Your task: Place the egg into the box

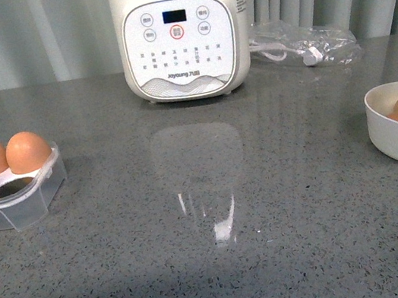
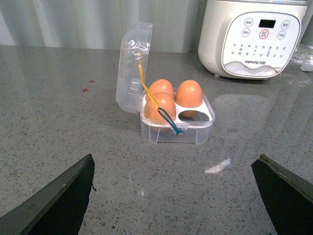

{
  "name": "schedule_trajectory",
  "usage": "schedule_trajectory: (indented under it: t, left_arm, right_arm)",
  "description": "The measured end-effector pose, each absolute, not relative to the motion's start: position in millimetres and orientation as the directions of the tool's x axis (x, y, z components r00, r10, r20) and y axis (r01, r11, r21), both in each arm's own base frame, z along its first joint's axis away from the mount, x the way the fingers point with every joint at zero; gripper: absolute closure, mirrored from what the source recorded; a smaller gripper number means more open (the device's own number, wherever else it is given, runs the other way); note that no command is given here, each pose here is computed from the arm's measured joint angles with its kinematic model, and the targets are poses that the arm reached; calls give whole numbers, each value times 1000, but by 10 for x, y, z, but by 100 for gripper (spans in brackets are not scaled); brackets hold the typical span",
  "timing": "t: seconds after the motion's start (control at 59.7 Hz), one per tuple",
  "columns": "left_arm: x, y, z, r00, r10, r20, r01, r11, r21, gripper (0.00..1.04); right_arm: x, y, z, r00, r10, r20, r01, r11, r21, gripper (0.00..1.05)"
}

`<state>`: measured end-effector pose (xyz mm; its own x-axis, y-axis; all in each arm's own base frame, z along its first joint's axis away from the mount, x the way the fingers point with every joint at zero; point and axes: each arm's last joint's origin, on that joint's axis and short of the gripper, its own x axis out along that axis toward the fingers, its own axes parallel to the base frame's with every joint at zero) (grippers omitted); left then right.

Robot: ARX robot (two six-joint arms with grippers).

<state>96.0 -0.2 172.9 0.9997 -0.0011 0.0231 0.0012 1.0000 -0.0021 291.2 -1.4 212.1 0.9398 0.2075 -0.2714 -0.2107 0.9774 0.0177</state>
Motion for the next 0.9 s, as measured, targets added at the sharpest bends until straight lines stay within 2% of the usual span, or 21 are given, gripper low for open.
schedule_trajectory:
  t: [0.184, 0.536, 0.653, 0.804, 0.837, 0.904]
  left_arm:
    - [960, -2, 1729, 1000, -1, 23, 1, 1000, -2, 7]
    - [960, -2, 1729, 1000, -1, 23, 1, 1000, -2, 7]
    - [960, -2, 1729, 1000, -1, 23, 1, 1000, -2, 7]
    - [960, -2, 1729, 1000, -1, 23, 1, 1000, -2, 7]
    - [960, -2, 1729, 1000, -1, 23, 1, 1000, -2, 7]
    - [960, -2, 1729, 1000, -2, 23, 2, 1000, -2, 7]
  right_arm:
    - [2943, 51, 2032, 917, 260, -303, -262, 964, 37, 7]
    - [2973, 84, 1960, 908, 271, -320, -273, 961, 42, 8]
    - [2974, 84, 1963, 909, 271, -318, -273, 961, 40, 23]
    - [2974, 83, 1965, 909, 270, -317, -273, 961, 39, 58]
    - [2971, 83, 1967, 909, 271, -316, -273, 961, 38, 62]
    - [2969, 83, 1971, 909, 270, -316, -272, 961, 38, 63]
